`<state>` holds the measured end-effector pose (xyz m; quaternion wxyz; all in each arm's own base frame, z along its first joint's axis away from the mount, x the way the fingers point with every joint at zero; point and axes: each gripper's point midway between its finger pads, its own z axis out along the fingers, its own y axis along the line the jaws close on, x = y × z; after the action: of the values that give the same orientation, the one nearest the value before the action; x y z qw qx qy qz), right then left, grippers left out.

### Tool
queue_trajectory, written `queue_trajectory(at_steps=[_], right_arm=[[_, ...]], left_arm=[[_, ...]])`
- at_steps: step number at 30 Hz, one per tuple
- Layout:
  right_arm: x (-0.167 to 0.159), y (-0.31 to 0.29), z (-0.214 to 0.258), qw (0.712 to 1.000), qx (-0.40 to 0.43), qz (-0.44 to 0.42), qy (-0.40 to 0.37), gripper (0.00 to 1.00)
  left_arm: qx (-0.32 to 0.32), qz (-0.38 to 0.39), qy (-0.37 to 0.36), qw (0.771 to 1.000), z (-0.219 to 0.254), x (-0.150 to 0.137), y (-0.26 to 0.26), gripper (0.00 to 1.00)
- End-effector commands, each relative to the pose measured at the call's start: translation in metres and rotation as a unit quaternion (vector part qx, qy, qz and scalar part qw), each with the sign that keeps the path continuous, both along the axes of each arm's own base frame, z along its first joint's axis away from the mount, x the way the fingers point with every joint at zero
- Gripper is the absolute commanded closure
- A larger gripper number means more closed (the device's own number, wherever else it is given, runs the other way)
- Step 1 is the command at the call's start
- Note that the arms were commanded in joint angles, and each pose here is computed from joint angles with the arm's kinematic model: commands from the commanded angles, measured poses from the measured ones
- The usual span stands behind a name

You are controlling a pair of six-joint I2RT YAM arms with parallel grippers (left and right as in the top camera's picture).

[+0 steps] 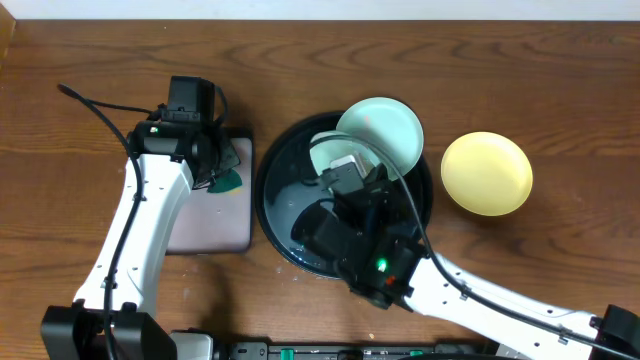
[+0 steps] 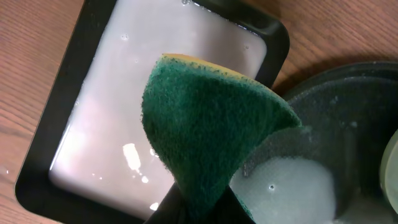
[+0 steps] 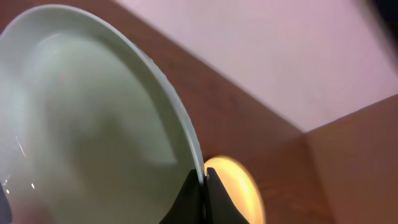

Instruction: Clean dirty plates on tray and stack at the side

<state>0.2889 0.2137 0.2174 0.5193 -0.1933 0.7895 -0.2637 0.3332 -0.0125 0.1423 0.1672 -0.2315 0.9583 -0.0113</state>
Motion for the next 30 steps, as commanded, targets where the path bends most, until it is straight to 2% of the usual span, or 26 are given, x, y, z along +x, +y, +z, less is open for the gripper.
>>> queue_trajectory(at_steps=[1, 5, 11, 18, 23, 27, 30], right_arm=[[-0.004, -0.006, 0.039, 0.996, -0.049, -0.023, -0.065, 0.99], [-0.005, 0.003, 0.045, 0.995, -0.07, -0.005, -0.067, 0.99], [-0.008, 0.002, 0.058, 0.993, -0.063, -0.025, -0.098, 0.99], [-0.008, 0.004, 0.057, 0.994, -0.057, -0.016, -0.092, 0.99], [-0.007, 0.023, 0.032, 0.998, -0.03, 0.046, -0.033, 0.99], [-0.015, 0.047, -0.006, 0.99, 0.076, 0.098, 0.06, 0.99], [-0.02, 0.057, -0.034, 0.969, 0.165, 0.11, 0.15, 0.99]], left_arm=[[0.007, -0.001, -0.007, 1.0, 0.006, 0.002, 0.003, 0.93], [0.007, -0.001, -0.007, 1.0, 0.006, 0.002, 0.003, 0.93], [0.007, -0.001, -0.005, 1.0, 0.005, 0.001, 0.003, 0.93], [0.007, -0.001, -0.005, 1.0, 0.005, 0.001, 0.003, 0.92], [0.007, -0.001, -0.005, 1.0, 0.005, 0.001, 0.003, 0.93], [0.007, -0.001, -0.005, 1.0, 0.005, 0.001, 0.003, 0.93], [0.007, -0.001, -0.005, 1.0, 0.005, 0.001, 0.003, 0.92]])
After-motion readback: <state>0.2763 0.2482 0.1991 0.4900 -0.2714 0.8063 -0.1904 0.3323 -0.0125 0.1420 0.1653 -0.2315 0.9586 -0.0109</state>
